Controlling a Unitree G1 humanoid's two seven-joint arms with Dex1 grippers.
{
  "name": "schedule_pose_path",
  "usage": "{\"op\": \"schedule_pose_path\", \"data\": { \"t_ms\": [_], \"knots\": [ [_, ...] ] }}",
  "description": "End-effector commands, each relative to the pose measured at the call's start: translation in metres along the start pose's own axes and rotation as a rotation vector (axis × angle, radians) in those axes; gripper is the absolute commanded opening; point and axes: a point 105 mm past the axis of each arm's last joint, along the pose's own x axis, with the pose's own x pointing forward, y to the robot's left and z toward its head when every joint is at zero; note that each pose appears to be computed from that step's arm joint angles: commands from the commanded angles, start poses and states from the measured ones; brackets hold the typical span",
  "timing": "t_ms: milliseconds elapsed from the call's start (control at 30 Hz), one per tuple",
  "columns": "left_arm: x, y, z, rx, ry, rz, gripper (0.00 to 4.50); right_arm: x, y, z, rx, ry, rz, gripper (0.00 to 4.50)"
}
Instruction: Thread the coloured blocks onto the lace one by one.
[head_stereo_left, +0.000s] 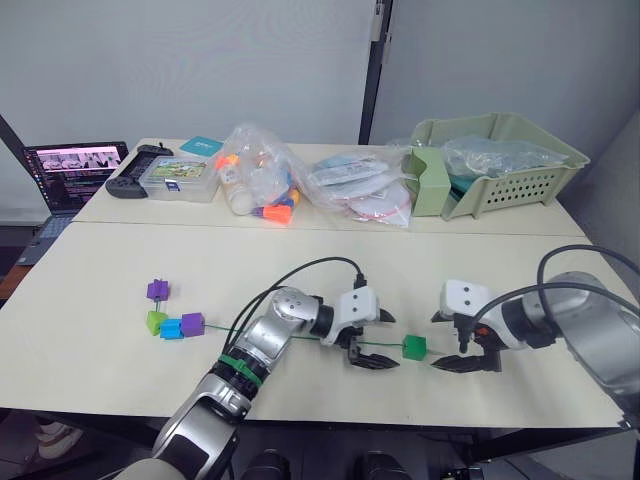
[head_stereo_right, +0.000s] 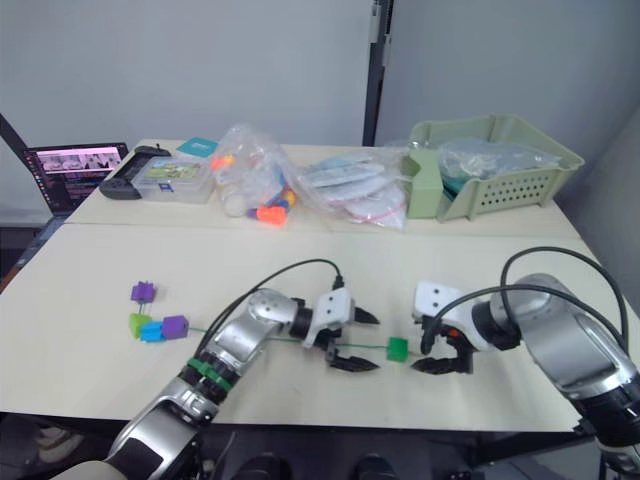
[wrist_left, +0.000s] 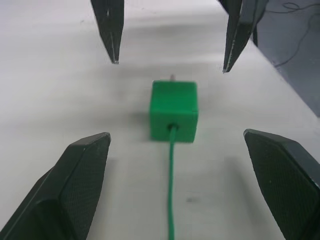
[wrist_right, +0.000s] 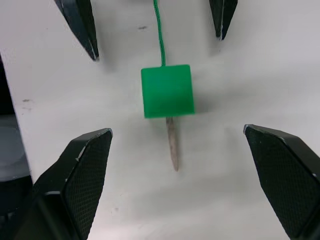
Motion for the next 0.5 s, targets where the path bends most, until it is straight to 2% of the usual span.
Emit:
{"op": "schedule_pose_path", "data": {
  "t_ms": [33,367,500],
  "knots": [
    [0.011,0.007,0.015,0.080,-0.028,0.010,4.50,-0.013,0.001,0.004,0.005,-0.024,-0.048,4.44],
    [0.036,0.011,0.018,0.112,-0.022,-0.016,4.50,-0.016,0.010,-0.006,0.059,-0.023,-0.088,4.44],
    [0.038,0.011,0.011,0.113,0.018,-0.036,3.37,-0.016,0.011,-0.007,0.062,-0.024,-0.094,4.50]
  ]
}}
